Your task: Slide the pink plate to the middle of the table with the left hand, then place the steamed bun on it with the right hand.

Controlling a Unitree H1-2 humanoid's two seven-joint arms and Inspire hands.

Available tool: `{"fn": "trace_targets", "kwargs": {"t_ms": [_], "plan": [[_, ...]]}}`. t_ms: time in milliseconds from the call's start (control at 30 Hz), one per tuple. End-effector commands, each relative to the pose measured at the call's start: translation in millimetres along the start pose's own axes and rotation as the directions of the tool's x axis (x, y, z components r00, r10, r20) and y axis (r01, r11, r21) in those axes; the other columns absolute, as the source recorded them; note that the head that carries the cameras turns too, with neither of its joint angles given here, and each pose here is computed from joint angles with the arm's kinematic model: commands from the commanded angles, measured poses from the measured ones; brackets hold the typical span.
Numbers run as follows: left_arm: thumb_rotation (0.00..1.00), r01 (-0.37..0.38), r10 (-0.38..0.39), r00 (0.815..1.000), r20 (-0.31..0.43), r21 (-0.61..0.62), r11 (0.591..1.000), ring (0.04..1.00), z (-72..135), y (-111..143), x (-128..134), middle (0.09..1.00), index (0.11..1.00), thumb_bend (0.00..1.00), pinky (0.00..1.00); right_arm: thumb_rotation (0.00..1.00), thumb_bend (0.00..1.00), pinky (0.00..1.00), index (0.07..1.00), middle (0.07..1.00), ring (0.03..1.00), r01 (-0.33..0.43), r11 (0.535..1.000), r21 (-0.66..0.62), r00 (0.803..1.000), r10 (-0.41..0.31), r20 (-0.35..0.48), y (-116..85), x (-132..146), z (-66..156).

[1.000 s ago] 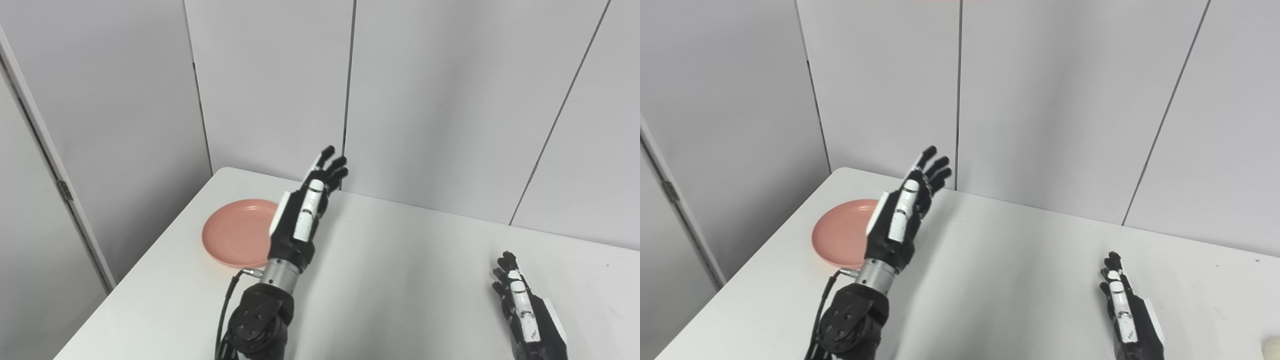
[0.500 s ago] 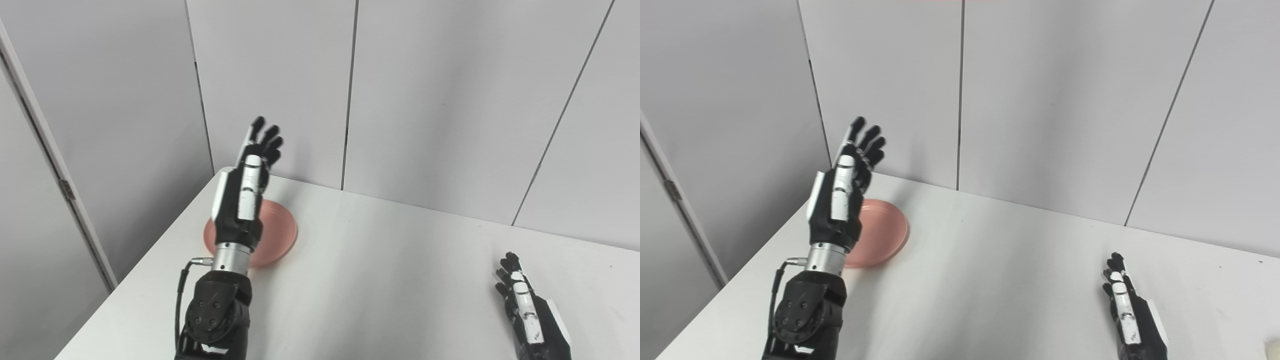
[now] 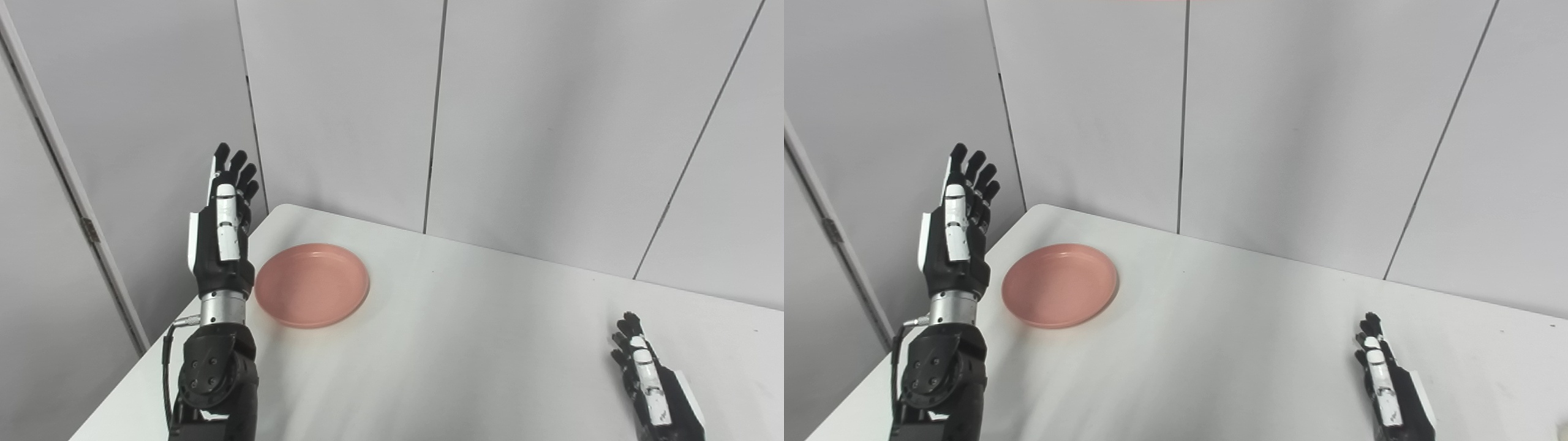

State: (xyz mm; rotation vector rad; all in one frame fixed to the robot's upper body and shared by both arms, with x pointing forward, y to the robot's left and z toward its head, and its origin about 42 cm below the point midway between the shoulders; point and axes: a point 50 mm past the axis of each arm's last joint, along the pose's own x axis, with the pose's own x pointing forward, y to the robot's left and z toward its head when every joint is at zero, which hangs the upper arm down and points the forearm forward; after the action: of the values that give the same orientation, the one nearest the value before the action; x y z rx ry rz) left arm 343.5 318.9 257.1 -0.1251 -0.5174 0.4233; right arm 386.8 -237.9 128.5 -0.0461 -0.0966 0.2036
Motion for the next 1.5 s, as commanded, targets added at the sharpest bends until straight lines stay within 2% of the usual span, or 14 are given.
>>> {"fn": "trace_targets", "kwargs": {"t_ms": [0, 267, 733, 967, 1467], "plan": [[1.00, -0.022, 0.024, 0.997, 0.078, -0.028, 0.999, 0.950, 9.9, 4.4, 15.9, 0.961, 0.969, 0.45, 0.97, 1.00, 0.09, 1.00, 1.000, 1.000, 1.000, 0.028, 1.000, 0.007, 0.997, -0.027, -0.079, -9.4, -22.1, -24.3], [1.00, -0.090, 0.091, 0.995, 0.049, -0.020, 0.996, 0.950, -5.7, 30.2, 26.0, 0.963, 0.973, 0.46, 0.99, 1.00, 0.10, 1.00, 1.000, 1.000, 1.000, 0.033, 0.999, 0.019, 0.996, -0.031, -0.081, -7.5, -22.5, -22.3], [1.00, -0.132, 0.132, 0.990, -0.043, 0.003, 0.991, 0.967, -31.8, 51.9, 33.2, 0.978, 0.994, 0.48, 1.00, 1.00, 0.09, 1.00, 1.000, 1.000, 1.000, 0.027, 0.999, 0.019, 0.996, -0.026, -0.084, -5.5, -23.9, -20.3], [1.00, -0.161, 0.161, 0.983, -0.092, 0.008, 0.987, 0.940, -42.1, 55.1, 34.3, 0.945, 0.957, 0.45, 0.98, 1.00, 0.09, 1.00, 1.000, 1.000, 1.000, 0.029, 0.999, 0.017, 0.996, -0.027, -0.080, -6.2, -24.3, -19.9], [1.00, -0.185, 0.182, 0.963, -0.198, 0.001, 0.983, 0.958, -69.7, 63.3, 34.6, 0.949, 0.966, 0.44, 0.97, 1.00, 0.10, 1.00, 1.000, 1.000, 1.000, 0.029, 0.999, 0.019, 0.996, -0.027, -0.082, -5.5, -24.1, -19.5]]}}
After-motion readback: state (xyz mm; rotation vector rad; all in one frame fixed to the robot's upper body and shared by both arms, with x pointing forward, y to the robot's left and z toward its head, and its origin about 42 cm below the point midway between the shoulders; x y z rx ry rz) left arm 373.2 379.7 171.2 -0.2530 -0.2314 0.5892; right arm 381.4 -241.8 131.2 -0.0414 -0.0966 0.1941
